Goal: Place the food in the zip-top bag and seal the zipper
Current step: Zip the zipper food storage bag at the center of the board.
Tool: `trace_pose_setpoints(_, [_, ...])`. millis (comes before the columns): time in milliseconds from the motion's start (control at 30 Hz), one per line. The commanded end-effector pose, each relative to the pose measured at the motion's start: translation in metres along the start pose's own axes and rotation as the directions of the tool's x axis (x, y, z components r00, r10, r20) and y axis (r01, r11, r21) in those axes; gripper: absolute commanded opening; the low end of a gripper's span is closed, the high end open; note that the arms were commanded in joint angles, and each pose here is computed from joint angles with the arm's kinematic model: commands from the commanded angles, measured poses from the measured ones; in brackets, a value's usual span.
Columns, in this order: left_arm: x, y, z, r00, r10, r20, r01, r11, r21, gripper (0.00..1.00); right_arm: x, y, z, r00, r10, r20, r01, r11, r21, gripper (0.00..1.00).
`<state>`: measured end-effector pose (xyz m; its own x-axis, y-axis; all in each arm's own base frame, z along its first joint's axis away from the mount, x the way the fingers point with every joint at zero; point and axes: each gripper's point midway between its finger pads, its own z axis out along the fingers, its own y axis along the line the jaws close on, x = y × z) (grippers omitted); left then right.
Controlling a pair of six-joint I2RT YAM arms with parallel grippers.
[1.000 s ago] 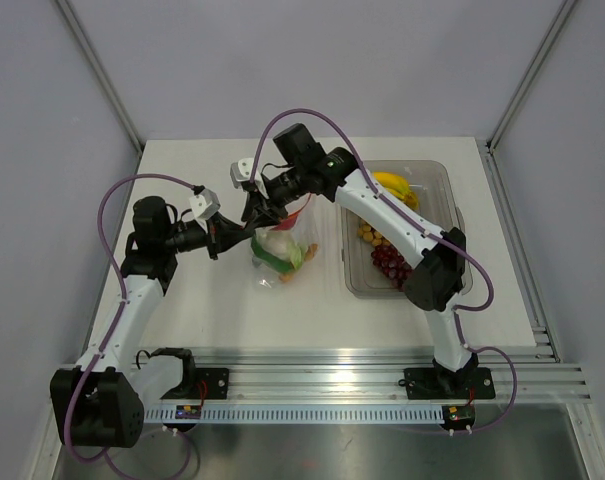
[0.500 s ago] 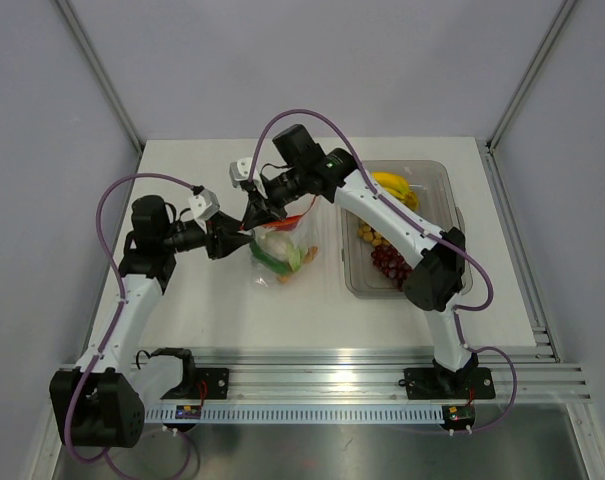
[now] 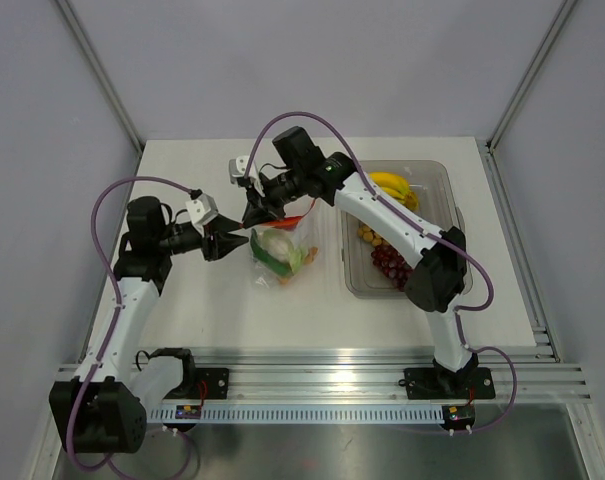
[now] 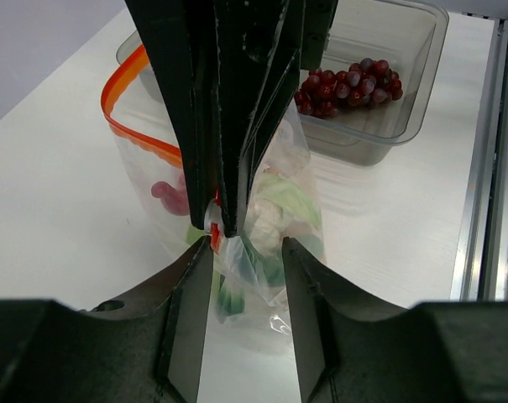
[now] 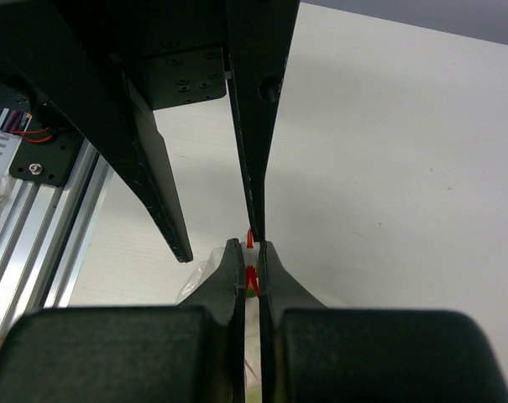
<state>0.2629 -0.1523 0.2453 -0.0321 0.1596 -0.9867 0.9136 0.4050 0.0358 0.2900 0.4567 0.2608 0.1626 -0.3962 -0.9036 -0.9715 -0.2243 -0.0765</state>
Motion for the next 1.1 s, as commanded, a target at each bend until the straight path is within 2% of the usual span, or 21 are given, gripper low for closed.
trace_pose_setpoints(0, [-0.013,0.005,0.001,0.999,0.041,0.023,-0.041,0.999,0.016,0.41,-0.037,-0.001,-0.019,0.996,-0.067,0.052,0.063,0.996,0.069,0.00])
trace_pose_setpoints(367, [-0.022,0.008,0.005,0.997,0.030,0.065,-0.032,0.999,0.023,0.40,-0.044,0.000,-0.023,0.995,-0.071,0.065,0.066,0.995,0.076,0.00])
trace_pose_setpoints(767, [-0.025,0.013,0.009,0.996,0.005,0.084,-0.008,0.999,0.037,0.27,-0.050,0.005,-0.024,0.994,-0.072,0.082,0.067,0.996,0.056,0.00])
trace_pose_setpoints(867, [-0.024,0.014,0.009,0.997,0.004,0.083,-0.007,0.999,0.036,0.17,-0.050,0.006,-0.023,0.995,-0.063,0.083,0.060,0.997,0.043,0.00])
trace_pose_setpoints(967, [-0.022,0.015,0.010,0.997,0.000,0.078,-0.002,1.000,0.028,0.00,-0.048,0.007,-0.022,0.995,-0.063,0.079,0.060,0.997,0.040,0.00])
trace_pose_setpoints(1067, [-0.021,0.016,0.009,0.997,0.000,0.075,-0.001,1.000,0.013,0.00,-0.046,0.007,-0.023,0.995,-0.069,0.072,0.067,0.997,0.040,0.00])
